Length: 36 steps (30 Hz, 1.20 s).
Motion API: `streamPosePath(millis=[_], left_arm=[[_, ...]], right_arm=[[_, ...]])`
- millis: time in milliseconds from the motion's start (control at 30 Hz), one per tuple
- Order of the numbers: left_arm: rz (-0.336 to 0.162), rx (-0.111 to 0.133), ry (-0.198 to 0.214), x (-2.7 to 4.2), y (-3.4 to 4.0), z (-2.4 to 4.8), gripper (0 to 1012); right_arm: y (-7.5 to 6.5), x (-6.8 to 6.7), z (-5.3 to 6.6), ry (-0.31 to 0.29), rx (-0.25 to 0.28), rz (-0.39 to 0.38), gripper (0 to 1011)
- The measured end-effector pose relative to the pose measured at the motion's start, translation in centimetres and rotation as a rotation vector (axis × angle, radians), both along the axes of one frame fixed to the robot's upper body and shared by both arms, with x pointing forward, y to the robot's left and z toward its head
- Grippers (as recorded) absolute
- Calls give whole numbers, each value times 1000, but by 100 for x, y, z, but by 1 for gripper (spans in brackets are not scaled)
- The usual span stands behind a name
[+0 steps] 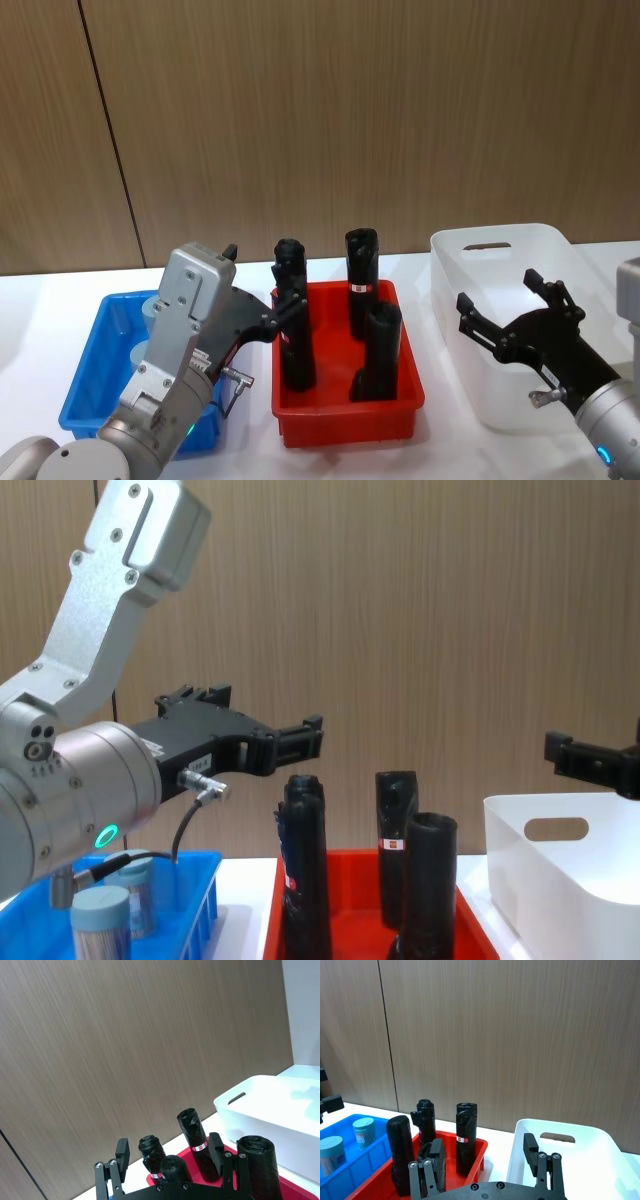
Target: Pick the cotton swabs from the blue box and place them into the white box.
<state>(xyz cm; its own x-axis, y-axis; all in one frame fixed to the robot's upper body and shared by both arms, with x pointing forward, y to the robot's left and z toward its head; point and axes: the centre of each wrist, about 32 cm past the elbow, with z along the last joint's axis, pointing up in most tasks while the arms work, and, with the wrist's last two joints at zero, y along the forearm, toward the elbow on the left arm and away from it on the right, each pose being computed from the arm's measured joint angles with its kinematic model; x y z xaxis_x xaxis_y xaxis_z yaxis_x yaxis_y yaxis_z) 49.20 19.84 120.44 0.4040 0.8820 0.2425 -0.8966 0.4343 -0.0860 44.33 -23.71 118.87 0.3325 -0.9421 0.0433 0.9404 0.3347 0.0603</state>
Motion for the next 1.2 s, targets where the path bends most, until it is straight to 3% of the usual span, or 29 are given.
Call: streamPosePath(millis=[833, 1200], left_arm=[[0, 0, 0, 0, 4, -1, 1004], [41, 10, 48, -55, 97, -36, 1004]], right_arm=[[0, 0, 0, 0, 0, 0, 1002], [0, 0, 0, 0, 0, 0, 1002]])
